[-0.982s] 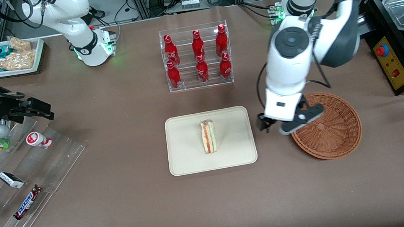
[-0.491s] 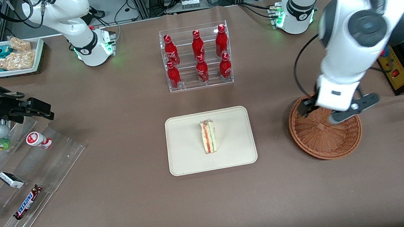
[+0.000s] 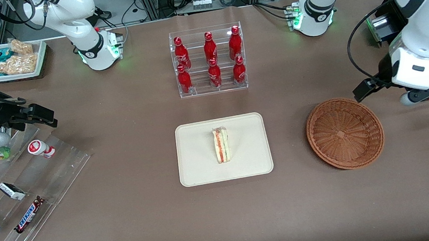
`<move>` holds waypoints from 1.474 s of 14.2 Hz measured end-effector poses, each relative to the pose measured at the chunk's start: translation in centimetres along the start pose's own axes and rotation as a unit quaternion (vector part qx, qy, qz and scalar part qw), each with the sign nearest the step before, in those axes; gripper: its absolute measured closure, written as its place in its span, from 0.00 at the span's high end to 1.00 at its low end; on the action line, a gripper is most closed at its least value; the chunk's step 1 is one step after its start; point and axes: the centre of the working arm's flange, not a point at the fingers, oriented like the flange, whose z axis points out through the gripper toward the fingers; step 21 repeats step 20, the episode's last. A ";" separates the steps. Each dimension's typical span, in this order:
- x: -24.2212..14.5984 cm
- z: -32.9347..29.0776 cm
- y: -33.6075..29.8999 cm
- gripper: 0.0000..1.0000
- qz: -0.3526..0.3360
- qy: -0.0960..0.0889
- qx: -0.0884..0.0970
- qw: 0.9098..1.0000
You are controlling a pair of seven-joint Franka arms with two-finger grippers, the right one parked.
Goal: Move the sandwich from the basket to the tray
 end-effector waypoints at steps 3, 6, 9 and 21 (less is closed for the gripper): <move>-0.3 0.1 0.2 1.00 0.022 -0.006 -0.001 1.000; 0.0 -0.6 -1.7 1.00 0.058 -0.008 -0.003 0.998; 0.3 -2.1 -5.3 1.00 0.091 -0.006 -0.004 0.996; -0.5 -3.2 -4.8 1.00 0.139 0.008 0.013 0.990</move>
